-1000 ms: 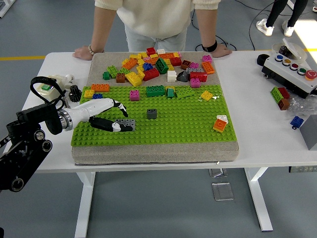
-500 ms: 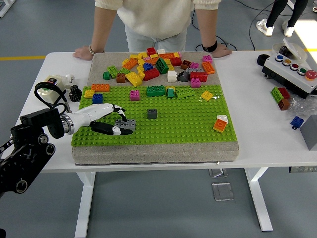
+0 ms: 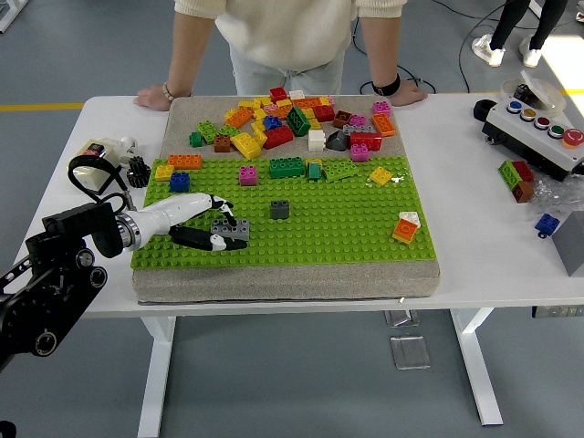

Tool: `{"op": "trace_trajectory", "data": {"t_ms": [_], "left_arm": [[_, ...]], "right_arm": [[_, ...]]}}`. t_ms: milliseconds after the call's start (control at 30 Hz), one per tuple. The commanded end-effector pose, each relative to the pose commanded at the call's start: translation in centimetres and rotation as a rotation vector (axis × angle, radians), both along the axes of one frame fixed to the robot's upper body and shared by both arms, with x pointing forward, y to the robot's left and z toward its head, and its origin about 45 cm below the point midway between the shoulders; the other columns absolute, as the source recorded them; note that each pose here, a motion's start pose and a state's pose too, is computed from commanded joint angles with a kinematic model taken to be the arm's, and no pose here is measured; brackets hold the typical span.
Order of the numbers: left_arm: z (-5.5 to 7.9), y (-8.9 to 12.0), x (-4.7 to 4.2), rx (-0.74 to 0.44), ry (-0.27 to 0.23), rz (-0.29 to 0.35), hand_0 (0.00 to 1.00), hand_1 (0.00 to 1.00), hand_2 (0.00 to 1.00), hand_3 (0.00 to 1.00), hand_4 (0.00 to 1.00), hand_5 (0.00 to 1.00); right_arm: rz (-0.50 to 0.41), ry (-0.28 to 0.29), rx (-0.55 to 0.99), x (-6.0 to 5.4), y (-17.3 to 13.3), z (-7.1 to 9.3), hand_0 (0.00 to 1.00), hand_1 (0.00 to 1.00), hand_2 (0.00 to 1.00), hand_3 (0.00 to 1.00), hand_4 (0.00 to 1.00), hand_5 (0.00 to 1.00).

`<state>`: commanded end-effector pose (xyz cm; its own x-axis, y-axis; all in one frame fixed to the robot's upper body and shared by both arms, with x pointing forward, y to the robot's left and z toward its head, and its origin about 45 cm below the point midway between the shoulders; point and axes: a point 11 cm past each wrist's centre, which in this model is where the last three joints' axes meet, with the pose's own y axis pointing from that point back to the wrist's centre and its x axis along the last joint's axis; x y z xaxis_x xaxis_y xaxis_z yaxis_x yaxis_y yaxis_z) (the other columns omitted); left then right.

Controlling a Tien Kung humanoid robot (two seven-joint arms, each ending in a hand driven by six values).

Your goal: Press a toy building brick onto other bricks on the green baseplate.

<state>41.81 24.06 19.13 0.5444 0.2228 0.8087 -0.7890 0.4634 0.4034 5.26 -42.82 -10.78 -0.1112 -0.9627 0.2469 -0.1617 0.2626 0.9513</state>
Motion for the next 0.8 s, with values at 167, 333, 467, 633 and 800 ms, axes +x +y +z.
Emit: {"op": "trace_trajectory", "data": {"t_ms": [167,333,467,633,800], "left_arm": [[-0.05,0.1,0.16,0.002,0.0,0.005,0.998,0.963,0.936,0.681,0.998,0.831],[-0.17,0.2,0.25,0.003,0.002,0.009,0.998,0.96,0.935,0.678,0.998,0.827],[-0.35,0.32,0.28,0.006,0.006,0.013,0.998,0.96,0.935,0.678,0.998,0.827],[-0.64,0.49,0.3,0.01,0.011,0.02,0.998,0.959,0.93,0.676,0.998,0.823],[-0.94,0.64,0.3,0.012,0.016,0.026,0.998,0.957,0.926,0.674,0.998,0.82]], "right_arm": [[0.0,0.001,0.0,-0.03,0.0,0.0,0.761,0.687,0.731,0.696,0.978,0.5],[0.0,0.001,-0.001,-0.02,-0.04,0.01,0.761,0.687,0.731,0.695,0.978,0.499],[-0.002,-0.001,-0.001,0.03,-0.07,0.03,0.761,0.687,0.731,0.695,0.978,0.499],[-0.004,-0.002,-0.001,0.04,-0.09,0.04,0.762,0.687,0.731,0.695,0.977,0.499],[-0.005,-0.003,-0.001,0.08,-0.09,0.04,0.761,0.686,0.731,0.697,0.977,0.499]]}}
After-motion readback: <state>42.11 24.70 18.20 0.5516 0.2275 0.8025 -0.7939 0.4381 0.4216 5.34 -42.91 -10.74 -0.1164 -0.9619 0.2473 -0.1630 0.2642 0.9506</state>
